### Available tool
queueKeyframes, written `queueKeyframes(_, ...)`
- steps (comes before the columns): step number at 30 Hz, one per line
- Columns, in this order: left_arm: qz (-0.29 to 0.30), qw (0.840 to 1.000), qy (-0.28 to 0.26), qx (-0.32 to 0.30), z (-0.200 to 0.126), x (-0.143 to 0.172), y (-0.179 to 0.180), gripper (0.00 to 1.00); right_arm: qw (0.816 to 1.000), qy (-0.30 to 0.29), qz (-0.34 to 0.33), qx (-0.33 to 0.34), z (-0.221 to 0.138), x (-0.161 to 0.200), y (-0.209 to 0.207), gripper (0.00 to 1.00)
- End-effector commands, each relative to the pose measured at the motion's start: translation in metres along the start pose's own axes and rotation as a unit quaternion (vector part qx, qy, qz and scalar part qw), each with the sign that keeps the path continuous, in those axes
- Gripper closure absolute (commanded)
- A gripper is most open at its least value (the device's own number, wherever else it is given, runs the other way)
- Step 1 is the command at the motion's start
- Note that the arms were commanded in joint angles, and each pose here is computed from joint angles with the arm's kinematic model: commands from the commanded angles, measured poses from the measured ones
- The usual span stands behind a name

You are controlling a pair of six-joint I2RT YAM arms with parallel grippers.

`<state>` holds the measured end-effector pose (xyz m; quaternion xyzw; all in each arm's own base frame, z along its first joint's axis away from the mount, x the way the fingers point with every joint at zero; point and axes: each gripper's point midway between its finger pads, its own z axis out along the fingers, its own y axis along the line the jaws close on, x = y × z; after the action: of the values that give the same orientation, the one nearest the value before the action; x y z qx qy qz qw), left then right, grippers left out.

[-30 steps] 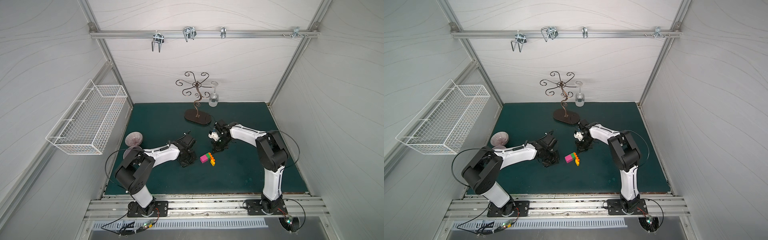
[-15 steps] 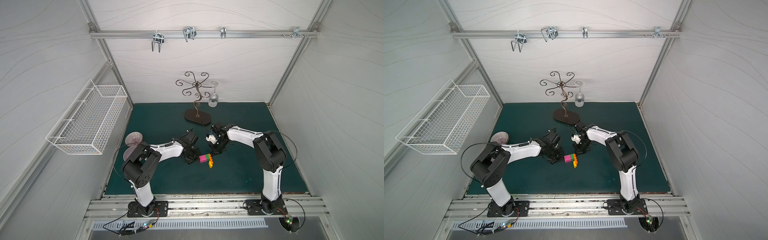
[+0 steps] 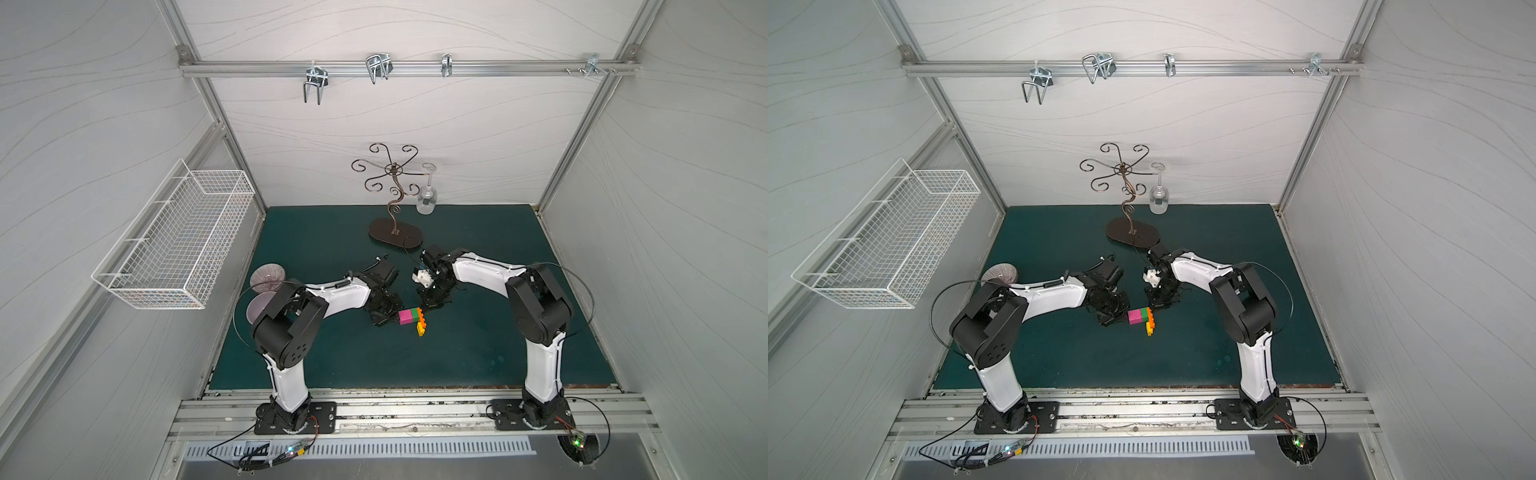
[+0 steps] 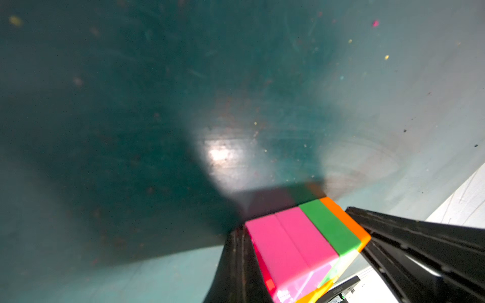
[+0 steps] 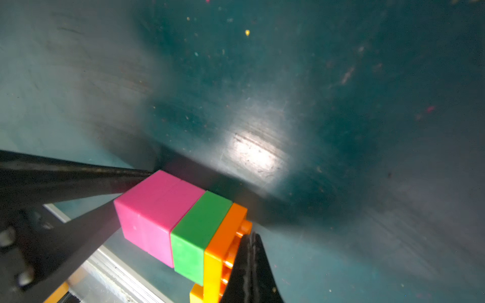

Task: Assemble the letter r with lego
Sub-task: Adjust the lego brick at the center of the board.

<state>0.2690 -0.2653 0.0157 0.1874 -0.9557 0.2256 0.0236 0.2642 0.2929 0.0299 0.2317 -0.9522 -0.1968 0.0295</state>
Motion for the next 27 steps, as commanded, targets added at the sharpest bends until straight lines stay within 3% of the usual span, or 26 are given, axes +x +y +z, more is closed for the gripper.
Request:
queueKeyframes(1, 0.029, 0.997, 0.014, 0.066, 0.018, 0.001, -0.041, 1.00, 0.999, 0.034, -0.017, -0.023, 0.026, 0.015, 0.030, 1.00)
queueKeyframes(17, 0.072, 0.989, 0.048, 0.116, 0.033, 0.010, -0.059, 1.00, 0.999, 0.026, -0.003, -0.035, 0.029, 0.013, 0.043, 1.00)
queueKeyframes(22, 0.108, 0.987, 0.013, 0.120, 0.007, 0.009, -0.062, 1.00, 1.000, -0.002, -0.001, -0.011, 0.005, 0.007, 0.028, 0.99)
queueKeyframes(27, 0.170, 0.979, -0.061, 0.097, -0.046, 0.002, -0.064, 1.00, 0.997, -0.081, -0.003, -0.011, -0.054, -0.014, 0.012, 0.83)
